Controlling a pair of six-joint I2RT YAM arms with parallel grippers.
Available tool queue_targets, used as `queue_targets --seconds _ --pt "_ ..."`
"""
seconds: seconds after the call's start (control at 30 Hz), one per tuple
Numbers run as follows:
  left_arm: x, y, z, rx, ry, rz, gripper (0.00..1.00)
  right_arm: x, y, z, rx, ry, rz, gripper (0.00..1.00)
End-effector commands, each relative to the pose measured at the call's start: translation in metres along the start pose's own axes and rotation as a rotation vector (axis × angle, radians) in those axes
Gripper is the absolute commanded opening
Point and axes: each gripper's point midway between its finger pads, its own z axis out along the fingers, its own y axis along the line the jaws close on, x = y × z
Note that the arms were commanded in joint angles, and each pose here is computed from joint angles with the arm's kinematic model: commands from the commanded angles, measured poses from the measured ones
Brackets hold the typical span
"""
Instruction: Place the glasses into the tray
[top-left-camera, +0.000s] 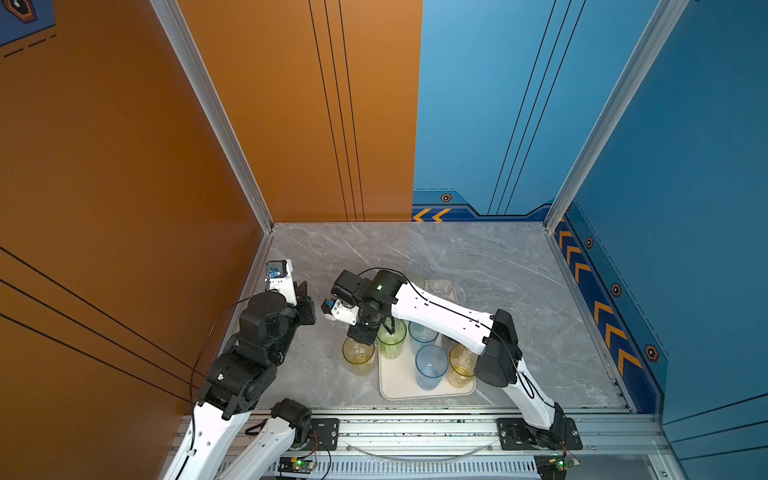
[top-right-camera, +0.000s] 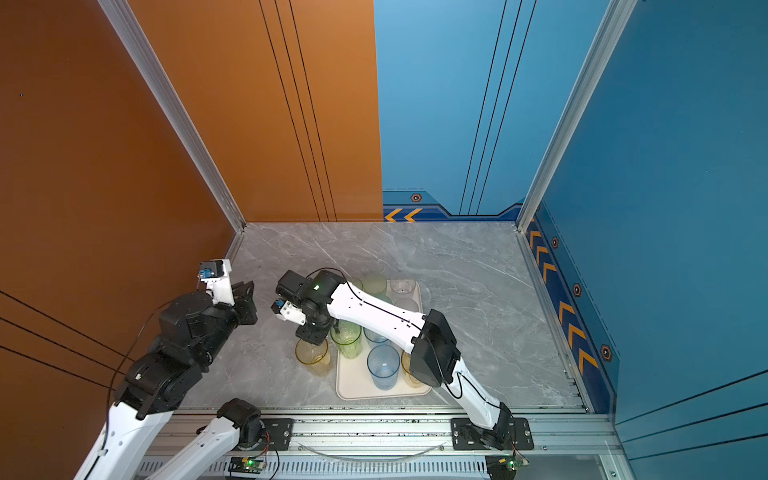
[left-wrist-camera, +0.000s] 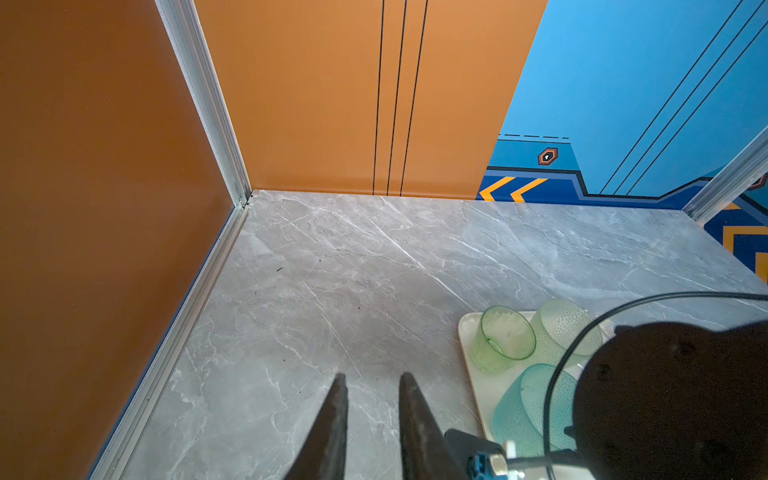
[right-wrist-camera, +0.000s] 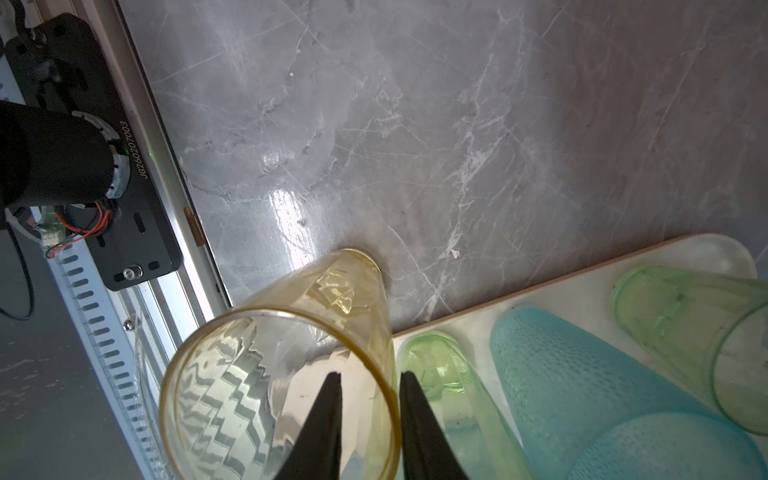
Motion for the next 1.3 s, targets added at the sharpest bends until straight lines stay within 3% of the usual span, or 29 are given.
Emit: queue_targets --seconds 0.0,0.77,1.27 --pt "0.006 0.001 0.0 0.007 0.013 0.009 0.24 0.004 0.004 0.001 -0.002 0.031 -0.026 0.22" --pt "0.005 0.002 -0.002 0.014 0.013 0.003 0.24 0.006 0.011 0.01 0.039 0.064 -0.092 0.04" --pt "0.004 0.001 -0.003 0.018 0.024 0.01 0.24 -0.003 0.02 -0.018 0.055 -0.001 -0.133 0.02"
